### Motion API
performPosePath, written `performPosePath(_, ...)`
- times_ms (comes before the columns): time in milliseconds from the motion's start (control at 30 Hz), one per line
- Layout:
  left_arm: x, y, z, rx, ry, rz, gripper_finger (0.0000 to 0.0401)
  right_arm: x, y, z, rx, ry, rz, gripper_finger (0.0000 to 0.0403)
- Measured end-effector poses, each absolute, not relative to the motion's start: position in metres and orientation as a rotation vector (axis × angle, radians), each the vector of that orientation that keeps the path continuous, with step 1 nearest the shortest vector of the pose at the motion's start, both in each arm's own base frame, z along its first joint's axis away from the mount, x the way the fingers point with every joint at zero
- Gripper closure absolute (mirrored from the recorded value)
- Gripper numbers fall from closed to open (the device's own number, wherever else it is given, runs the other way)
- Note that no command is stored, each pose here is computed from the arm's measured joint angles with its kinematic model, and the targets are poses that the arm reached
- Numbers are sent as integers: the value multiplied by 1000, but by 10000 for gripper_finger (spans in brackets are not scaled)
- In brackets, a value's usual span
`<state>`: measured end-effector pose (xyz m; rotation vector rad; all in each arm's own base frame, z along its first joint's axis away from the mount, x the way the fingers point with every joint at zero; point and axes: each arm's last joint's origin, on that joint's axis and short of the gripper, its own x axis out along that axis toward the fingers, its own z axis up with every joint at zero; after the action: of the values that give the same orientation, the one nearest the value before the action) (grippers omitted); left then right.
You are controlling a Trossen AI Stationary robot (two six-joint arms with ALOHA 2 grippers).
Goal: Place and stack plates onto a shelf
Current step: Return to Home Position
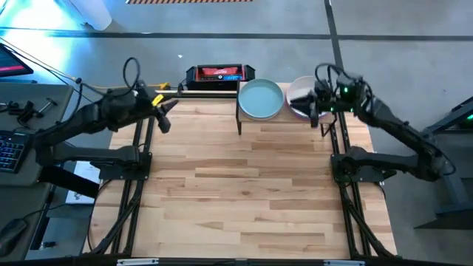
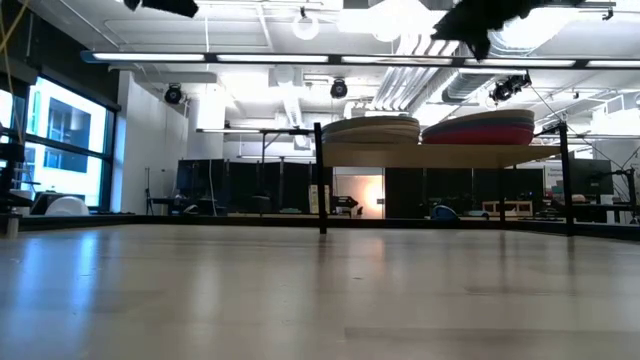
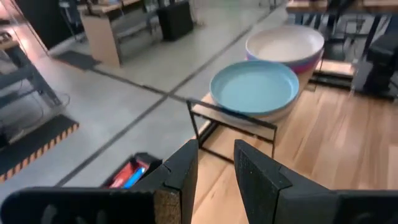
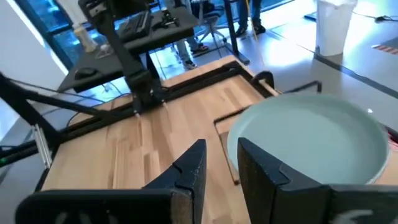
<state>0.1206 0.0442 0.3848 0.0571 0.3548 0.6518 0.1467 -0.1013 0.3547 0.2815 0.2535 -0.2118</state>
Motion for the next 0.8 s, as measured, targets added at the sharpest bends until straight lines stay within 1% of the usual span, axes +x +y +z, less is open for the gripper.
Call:
performPosePath(67,118,43,372,57,329,654,307,143,-99,335,298,232,-215,329)
performPosePath(200,113,43,345,55,347,671,307,138,-94,299,326,164,-209,329)
performPosePath(333,112,42,321,-5,365,683,307,135,-90,271,311,87,-154,329)
performPosePath(500,116,43,292,-81,342,691,307,129,-85,237,359,70,-141,330)
performPosePath(700,122,44,260,-109,298,662,307,124,-74,211,423,12,-113,330)
performPosePath(800,124,44,248,-123,287,648,307,124,-70,208,366,-37,-132,330)
